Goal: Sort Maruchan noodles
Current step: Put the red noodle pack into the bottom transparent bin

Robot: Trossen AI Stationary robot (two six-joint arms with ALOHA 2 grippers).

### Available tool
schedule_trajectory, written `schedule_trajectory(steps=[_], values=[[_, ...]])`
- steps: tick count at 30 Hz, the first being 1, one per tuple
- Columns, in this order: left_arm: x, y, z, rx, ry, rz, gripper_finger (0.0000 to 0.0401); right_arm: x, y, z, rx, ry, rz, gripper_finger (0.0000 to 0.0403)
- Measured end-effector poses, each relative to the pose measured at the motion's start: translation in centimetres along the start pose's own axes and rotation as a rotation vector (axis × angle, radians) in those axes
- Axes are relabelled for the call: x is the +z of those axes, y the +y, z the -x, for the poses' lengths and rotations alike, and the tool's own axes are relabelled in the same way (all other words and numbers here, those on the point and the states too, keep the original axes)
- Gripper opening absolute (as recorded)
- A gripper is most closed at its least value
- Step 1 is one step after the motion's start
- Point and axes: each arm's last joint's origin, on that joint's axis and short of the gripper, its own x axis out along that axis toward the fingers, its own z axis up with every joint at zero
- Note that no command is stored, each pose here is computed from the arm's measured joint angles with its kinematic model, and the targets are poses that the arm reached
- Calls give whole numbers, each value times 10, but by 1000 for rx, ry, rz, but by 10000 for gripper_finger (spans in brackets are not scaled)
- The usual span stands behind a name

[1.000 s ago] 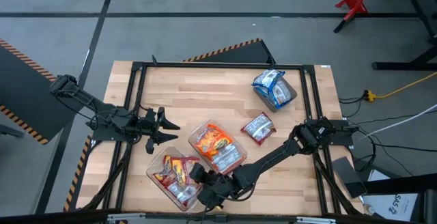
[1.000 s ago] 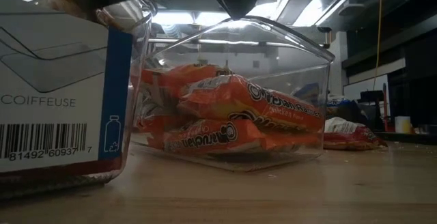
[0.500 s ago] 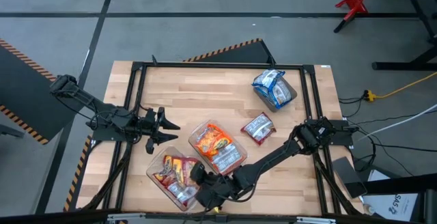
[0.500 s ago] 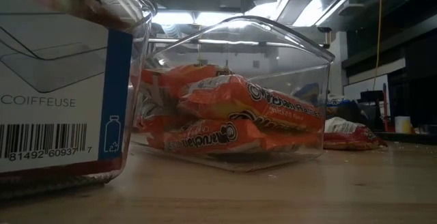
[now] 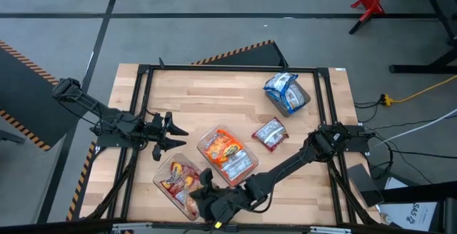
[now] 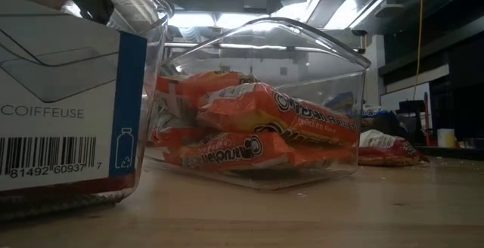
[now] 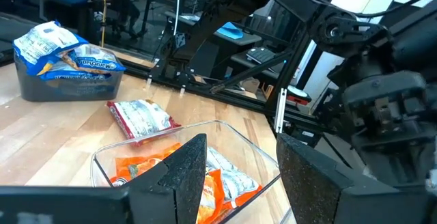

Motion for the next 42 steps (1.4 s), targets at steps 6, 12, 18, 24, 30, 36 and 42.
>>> schedule_trajectory(steps=[6,12,18,24,30,36,42], values=[[0,0,0,0,0,0,172,0,0,-7,-81,-31,-65,0],[0,0,0,1,3,0,172,-15,13,-27,-121,-18,-110,0],[-1,0,0,2,7,17,172,-26,31,-32,-103,35,-135,0],[-1,0,0,2,6,21,172,-29,38,-27,-37,78,-131,0],[-1,0,0,1,8,22,172,-34,45,-25,50,128,-138,5],[-1,0,0,-1,8,23,172,-36,50,-14,117,205,-75,40],[-1,0,0,-1,9,22,172,-6,37,8,138,197,-65,63]])
